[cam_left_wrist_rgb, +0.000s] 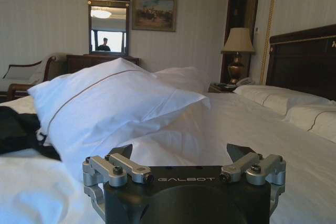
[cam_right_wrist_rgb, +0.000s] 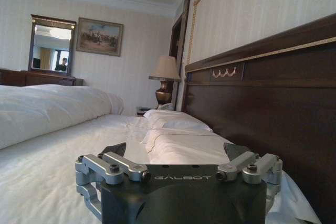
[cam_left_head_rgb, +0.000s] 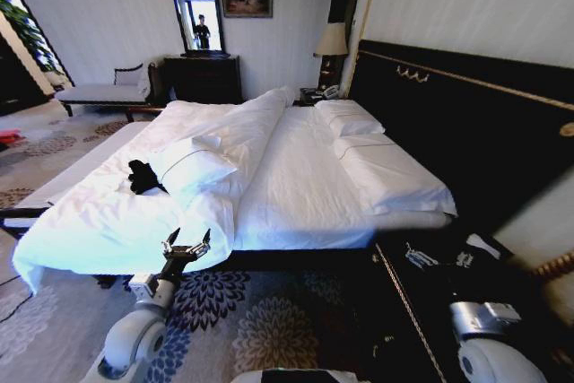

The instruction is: Fold the clothes on the bed.

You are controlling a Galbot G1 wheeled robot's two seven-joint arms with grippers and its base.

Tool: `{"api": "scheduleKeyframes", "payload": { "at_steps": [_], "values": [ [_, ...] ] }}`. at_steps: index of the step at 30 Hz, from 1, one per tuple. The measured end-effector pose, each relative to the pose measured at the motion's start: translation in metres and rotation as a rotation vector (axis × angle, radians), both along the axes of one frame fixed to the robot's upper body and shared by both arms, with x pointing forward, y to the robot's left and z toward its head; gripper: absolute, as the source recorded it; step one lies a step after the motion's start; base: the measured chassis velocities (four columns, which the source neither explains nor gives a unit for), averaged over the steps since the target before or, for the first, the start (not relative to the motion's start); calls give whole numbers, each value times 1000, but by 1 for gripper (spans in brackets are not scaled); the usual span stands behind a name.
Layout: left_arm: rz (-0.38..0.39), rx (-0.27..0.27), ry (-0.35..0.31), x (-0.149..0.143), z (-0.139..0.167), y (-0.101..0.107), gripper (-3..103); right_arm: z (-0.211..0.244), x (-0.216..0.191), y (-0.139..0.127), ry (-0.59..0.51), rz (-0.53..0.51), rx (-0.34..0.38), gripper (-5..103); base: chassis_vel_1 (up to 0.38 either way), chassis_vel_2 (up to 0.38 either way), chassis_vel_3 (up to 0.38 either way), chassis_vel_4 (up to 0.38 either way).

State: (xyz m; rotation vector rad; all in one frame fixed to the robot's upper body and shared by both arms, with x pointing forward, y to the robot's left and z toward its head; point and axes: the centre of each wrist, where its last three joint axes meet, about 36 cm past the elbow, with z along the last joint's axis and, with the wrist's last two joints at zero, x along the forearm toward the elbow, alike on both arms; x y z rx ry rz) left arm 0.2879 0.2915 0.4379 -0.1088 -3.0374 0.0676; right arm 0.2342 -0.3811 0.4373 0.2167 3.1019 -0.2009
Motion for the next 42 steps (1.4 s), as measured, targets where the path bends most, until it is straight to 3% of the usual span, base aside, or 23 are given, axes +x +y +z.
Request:
{"api": "scheduleKeyframes", "payload": {
  "at_steps": [42],
  "values": [
    [-2,-4,-24,-6,1,-3,100,4,-1,-1,-10,-27,-1,100,-142,144,143,-142]
  ]
}}
